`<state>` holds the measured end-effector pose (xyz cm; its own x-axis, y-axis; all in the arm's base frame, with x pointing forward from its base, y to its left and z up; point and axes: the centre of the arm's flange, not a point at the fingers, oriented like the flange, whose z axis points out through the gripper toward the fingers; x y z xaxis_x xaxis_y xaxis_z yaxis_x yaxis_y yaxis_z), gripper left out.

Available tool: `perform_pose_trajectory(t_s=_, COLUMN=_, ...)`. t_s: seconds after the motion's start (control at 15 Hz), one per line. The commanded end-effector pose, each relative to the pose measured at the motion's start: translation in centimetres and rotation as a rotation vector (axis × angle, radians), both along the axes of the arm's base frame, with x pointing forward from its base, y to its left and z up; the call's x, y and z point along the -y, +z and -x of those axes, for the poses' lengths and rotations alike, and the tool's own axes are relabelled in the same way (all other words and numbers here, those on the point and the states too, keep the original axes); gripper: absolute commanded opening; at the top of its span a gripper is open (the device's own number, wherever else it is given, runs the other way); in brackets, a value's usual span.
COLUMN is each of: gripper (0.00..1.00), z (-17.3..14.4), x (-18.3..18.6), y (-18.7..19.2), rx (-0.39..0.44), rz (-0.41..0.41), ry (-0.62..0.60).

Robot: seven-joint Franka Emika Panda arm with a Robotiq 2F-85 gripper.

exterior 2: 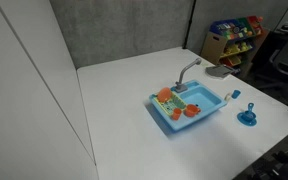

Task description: Pick up the blue handleless cup and put it in the sink

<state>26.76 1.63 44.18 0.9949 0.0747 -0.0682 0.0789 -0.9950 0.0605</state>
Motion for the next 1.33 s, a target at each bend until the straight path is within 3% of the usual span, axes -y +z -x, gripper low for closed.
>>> perform_pose_trajectory(t_s=0.0, gripper=1.0, z=0.0, x=0.0, y=0.0, rx=0.0, rz=0.0, ry=0.0)
perform_pose_trajectory(t_s=0.4, gripper=1.0, z=-0.8, x=-0.3, y=1.0, rx=-0.018, rz=0.006, ry=0.002)
perform_pose_trajectory(t_s=0.8, gripper=1.0, z=-4.2, x=-0.6, y=3.4, rx=-0.056, rz=0.01, ry=-0.024)
perform_pose_trajectory(t_s=1.27, gripper=1.0, z=-9.7, x=0.1, y=5.7, rx=-0.063, rz=0.019, ry=-0.183)
